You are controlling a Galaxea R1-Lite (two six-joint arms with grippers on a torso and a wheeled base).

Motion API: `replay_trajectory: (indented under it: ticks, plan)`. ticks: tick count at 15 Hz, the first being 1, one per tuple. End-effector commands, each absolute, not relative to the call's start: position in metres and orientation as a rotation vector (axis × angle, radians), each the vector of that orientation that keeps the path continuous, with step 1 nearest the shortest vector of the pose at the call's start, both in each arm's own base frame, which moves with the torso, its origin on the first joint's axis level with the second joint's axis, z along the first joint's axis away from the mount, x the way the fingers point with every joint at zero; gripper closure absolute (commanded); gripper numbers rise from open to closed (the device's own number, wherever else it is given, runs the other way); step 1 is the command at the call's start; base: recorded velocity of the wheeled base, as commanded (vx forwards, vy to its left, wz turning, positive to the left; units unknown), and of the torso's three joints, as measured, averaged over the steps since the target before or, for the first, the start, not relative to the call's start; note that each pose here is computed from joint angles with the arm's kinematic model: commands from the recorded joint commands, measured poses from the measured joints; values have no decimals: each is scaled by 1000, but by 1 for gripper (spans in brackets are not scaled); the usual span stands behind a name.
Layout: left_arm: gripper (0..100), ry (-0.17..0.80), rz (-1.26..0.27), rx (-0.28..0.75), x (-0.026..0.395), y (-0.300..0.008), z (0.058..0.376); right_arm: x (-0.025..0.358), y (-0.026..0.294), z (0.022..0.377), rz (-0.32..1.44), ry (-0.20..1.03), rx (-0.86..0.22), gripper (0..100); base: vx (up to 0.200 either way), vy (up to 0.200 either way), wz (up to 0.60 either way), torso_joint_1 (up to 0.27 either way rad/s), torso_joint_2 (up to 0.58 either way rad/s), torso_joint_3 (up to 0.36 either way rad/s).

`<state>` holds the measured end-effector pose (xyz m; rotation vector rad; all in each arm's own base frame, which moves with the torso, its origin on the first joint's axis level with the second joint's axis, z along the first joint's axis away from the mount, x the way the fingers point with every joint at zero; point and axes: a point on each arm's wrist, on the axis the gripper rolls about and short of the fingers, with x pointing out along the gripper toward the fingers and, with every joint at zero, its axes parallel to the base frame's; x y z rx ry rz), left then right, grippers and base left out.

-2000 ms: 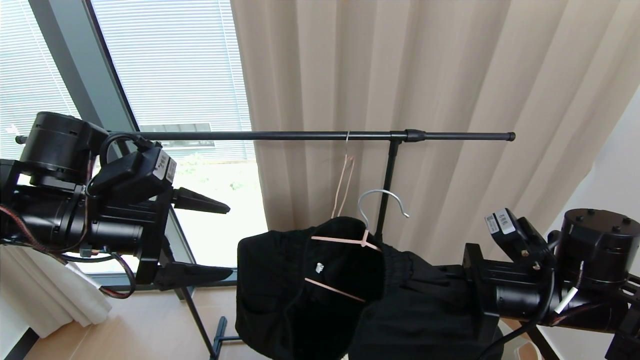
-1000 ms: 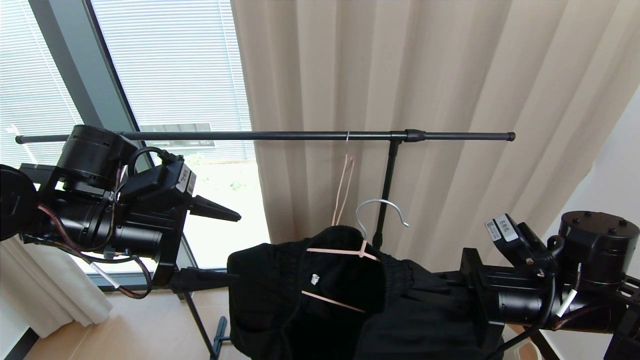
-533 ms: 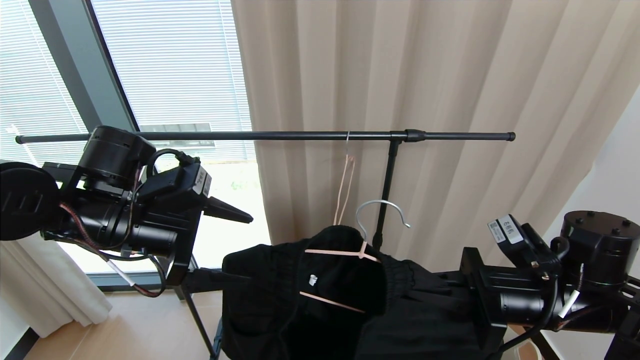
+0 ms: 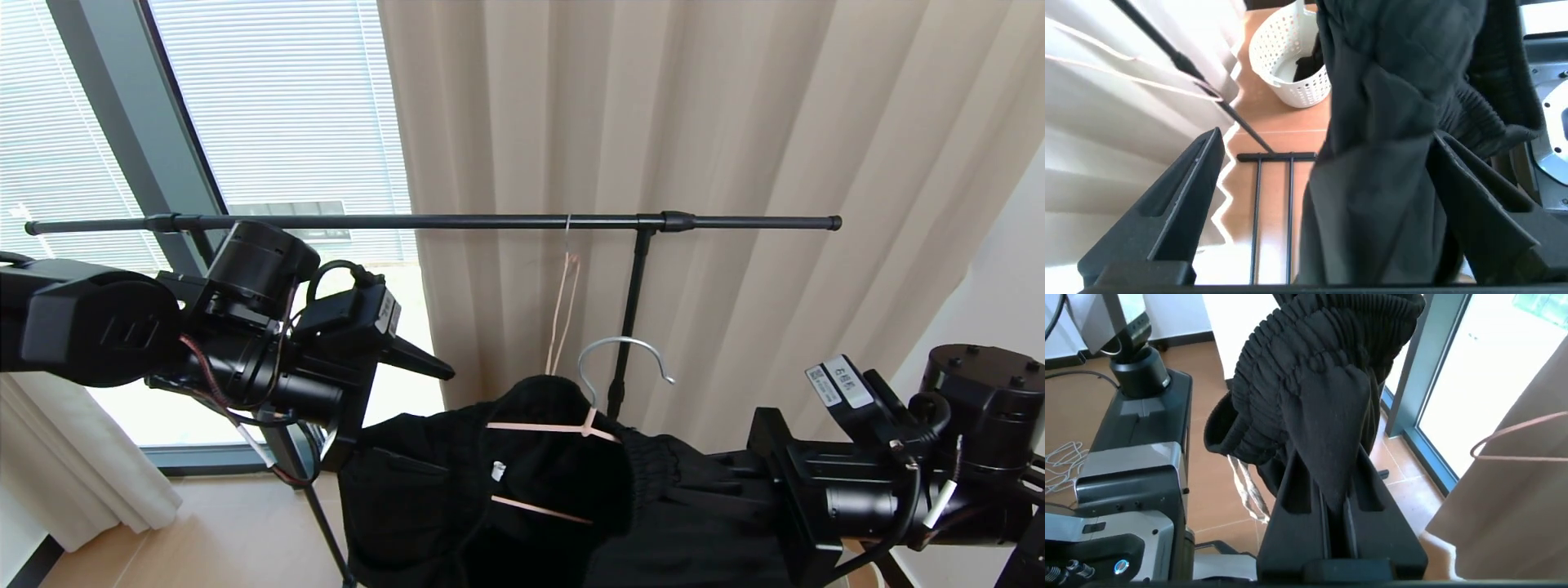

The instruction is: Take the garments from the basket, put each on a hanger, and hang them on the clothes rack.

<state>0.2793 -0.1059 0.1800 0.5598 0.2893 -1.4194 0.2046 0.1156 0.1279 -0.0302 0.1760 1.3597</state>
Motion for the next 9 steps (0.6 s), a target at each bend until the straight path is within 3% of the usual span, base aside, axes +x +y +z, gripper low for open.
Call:
replay_trajectory:
  ticks: [1,9]
  plan:
    - [0,294,-1439,559,281,-112,177,203,117,131,1367,161,-34,100,0,0,0,0,0,0]
    - [0,304,-1503,564,278,-132,171,199,124,134,1405,145,-41,100,0,0,0,0,0,0]
